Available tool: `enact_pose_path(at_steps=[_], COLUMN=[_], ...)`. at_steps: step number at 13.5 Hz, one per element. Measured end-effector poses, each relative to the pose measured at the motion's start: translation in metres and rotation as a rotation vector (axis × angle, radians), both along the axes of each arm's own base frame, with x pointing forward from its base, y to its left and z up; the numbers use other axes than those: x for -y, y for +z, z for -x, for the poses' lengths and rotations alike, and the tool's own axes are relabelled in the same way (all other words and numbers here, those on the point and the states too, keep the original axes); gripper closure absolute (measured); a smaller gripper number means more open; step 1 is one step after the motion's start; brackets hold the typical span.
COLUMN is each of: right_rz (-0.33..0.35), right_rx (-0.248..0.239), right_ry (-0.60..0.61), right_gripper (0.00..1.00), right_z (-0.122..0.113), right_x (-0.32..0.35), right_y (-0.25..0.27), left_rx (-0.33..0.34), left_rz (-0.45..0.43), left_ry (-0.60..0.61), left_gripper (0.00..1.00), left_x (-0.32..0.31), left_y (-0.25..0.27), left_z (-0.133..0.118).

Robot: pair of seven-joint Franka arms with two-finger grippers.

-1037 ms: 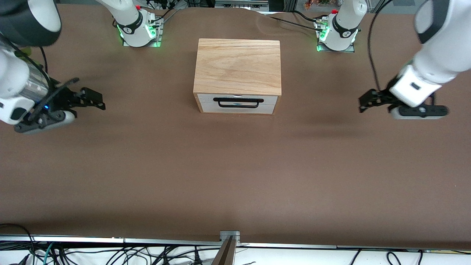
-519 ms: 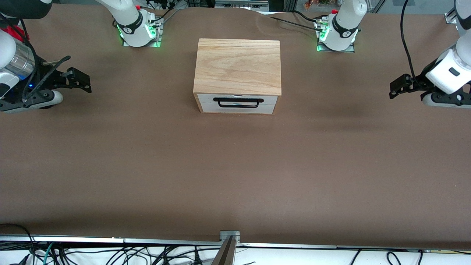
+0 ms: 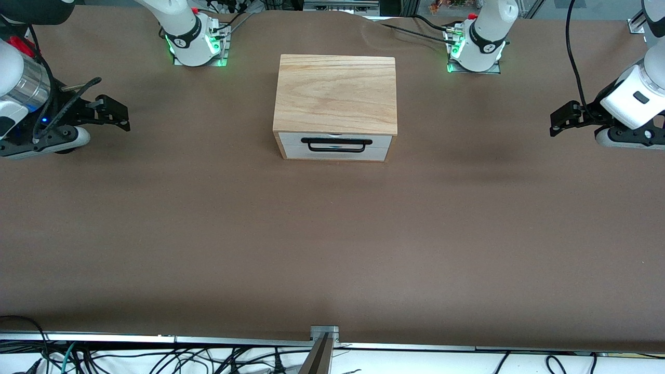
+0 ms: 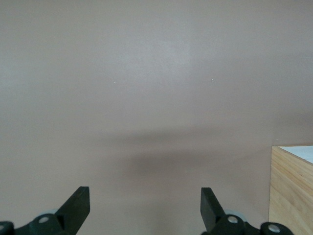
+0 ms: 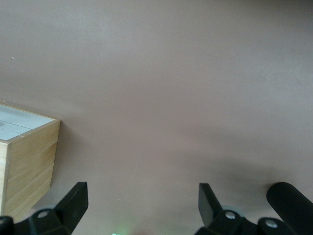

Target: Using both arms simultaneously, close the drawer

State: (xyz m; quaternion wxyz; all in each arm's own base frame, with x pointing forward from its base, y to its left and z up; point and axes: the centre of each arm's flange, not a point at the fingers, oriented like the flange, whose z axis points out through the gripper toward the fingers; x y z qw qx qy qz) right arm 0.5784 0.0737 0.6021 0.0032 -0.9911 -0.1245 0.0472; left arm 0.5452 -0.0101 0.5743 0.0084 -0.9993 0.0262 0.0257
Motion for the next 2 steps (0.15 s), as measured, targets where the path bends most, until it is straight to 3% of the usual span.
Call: enact_pose_path(at_steps=[2], right_rz=[0.001], right_rx=[0.0], right_ry=[0.0], right_gripper=[0.0], right_z=[0.0], right_x=[0.0001], right_y=[0.0], left_rx=[0.0], left_rz=[0.0], left_ry=[0.0], left_gripper=[0.0], left_x=[0.0001], left_y=[-0.0002], left_z=[-0.0001])
